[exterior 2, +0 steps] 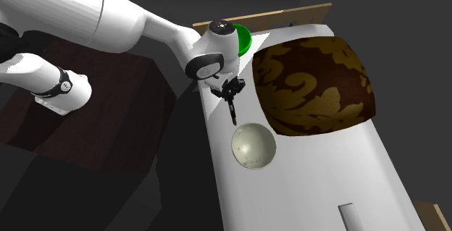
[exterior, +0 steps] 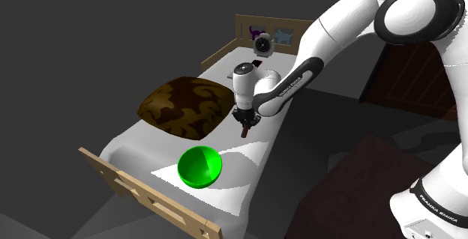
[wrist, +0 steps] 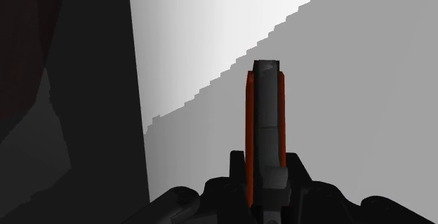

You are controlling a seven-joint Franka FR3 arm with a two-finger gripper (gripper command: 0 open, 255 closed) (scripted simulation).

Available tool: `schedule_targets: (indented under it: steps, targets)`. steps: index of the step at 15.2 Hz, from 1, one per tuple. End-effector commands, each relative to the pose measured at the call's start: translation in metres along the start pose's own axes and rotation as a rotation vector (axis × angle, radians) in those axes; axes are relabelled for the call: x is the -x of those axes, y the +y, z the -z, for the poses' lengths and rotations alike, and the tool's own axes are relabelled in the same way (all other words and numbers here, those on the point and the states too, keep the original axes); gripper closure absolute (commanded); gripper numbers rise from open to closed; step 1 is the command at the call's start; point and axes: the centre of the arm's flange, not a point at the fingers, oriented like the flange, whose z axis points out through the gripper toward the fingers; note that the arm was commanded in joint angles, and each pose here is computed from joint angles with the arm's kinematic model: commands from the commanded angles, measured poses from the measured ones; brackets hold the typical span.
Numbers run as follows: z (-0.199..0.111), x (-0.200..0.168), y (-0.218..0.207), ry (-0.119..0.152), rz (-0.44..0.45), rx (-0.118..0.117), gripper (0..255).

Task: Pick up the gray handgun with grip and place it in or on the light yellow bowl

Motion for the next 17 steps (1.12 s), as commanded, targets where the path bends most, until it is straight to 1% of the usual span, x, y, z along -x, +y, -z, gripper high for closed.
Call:
schedule_targets:
  steps: [1,17]
  targets:
    - [0.011,-0.002,0.0,0.0,0.0,0.0,255]
    - [0.094,-0.017,-0.002,0.0,0.0,0.0,255]
